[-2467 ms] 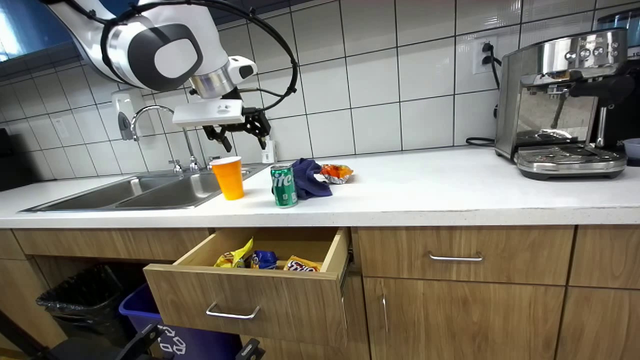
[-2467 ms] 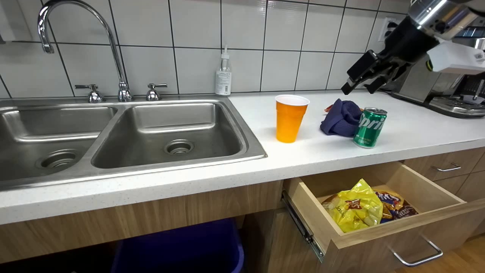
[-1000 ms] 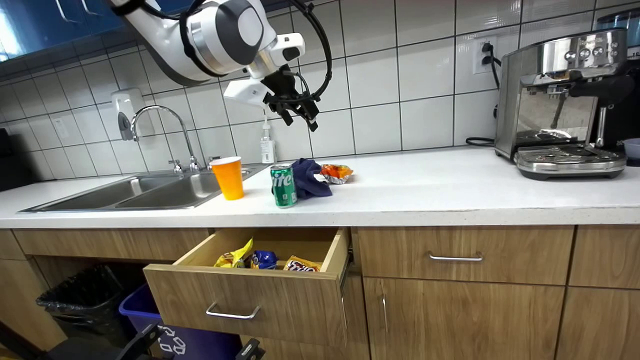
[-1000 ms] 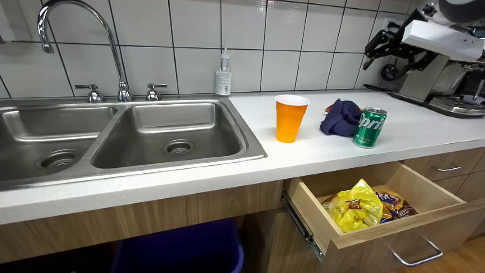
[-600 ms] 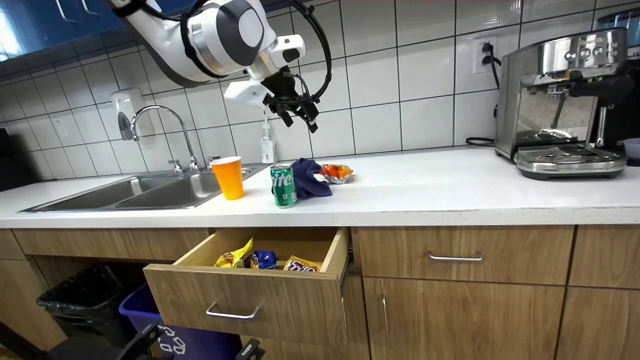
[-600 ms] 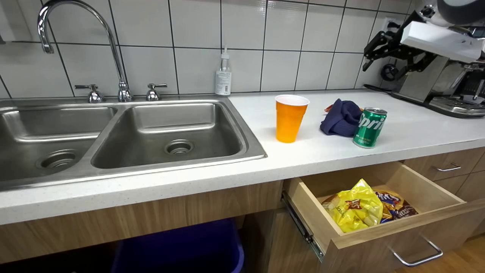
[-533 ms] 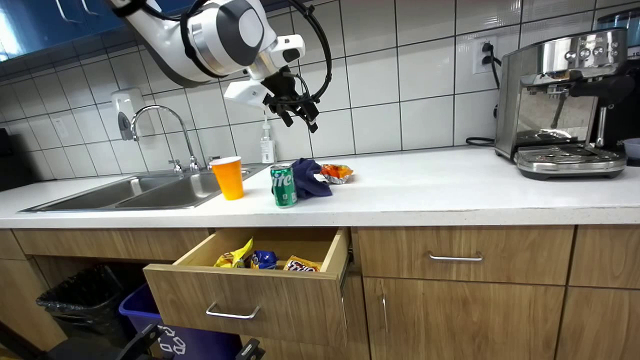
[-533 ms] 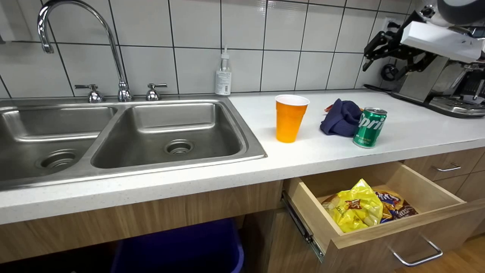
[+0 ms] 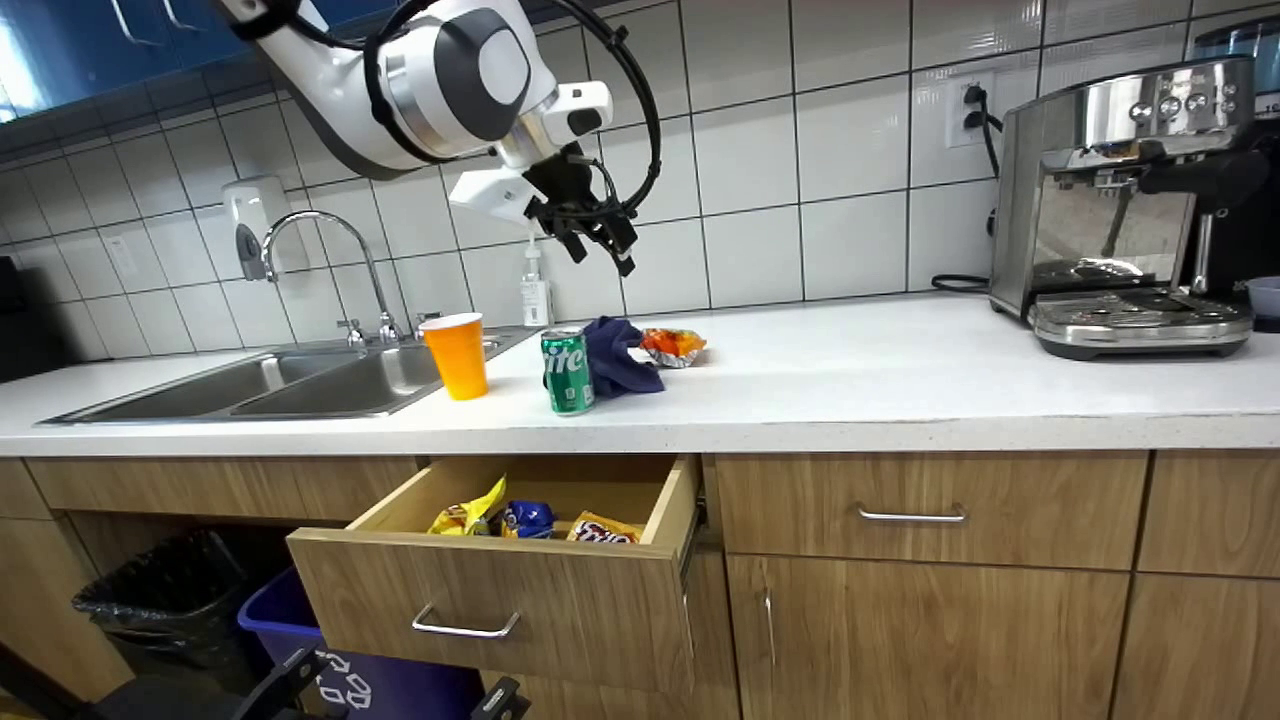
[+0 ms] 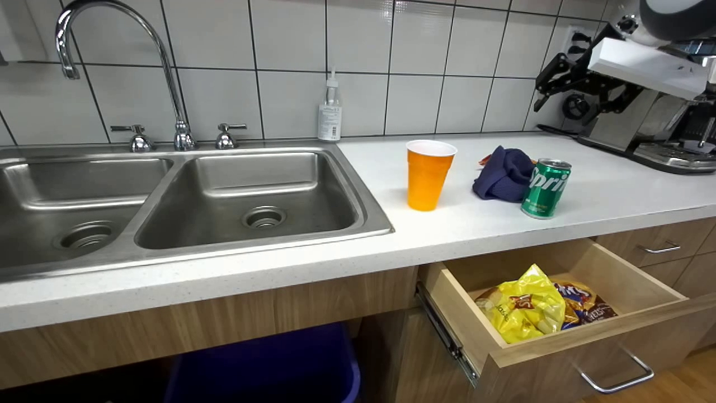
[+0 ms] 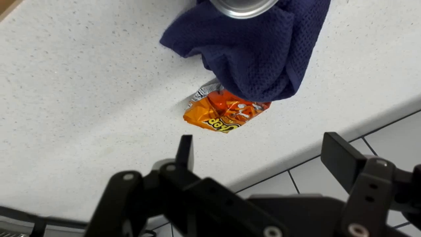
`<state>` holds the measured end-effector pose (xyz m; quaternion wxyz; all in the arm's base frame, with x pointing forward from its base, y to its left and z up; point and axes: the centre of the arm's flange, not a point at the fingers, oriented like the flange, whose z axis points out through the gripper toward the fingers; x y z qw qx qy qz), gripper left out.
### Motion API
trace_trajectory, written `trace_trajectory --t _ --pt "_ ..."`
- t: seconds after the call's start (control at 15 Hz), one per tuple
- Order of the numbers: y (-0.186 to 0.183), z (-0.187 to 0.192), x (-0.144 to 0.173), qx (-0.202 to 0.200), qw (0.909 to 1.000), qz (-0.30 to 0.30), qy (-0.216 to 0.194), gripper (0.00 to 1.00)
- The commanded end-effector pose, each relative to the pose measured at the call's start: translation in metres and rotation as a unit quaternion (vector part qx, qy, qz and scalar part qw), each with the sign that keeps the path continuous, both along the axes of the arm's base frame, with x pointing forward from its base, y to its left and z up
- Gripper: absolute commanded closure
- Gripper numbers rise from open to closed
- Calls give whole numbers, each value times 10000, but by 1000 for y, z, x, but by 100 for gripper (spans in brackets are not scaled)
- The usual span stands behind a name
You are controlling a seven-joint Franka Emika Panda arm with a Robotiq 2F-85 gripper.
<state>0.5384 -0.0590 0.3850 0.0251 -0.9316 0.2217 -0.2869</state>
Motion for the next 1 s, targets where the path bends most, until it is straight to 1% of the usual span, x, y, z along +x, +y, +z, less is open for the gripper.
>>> trace_trajectory --t 0.0,0.4,0.93 --pt "-5 -1 12 214 9993 -63 306 0" --pt "-16 -2 25 489 9965 -301 614 0" --pt "-35 -12 58 517 9934 -479 903 0"
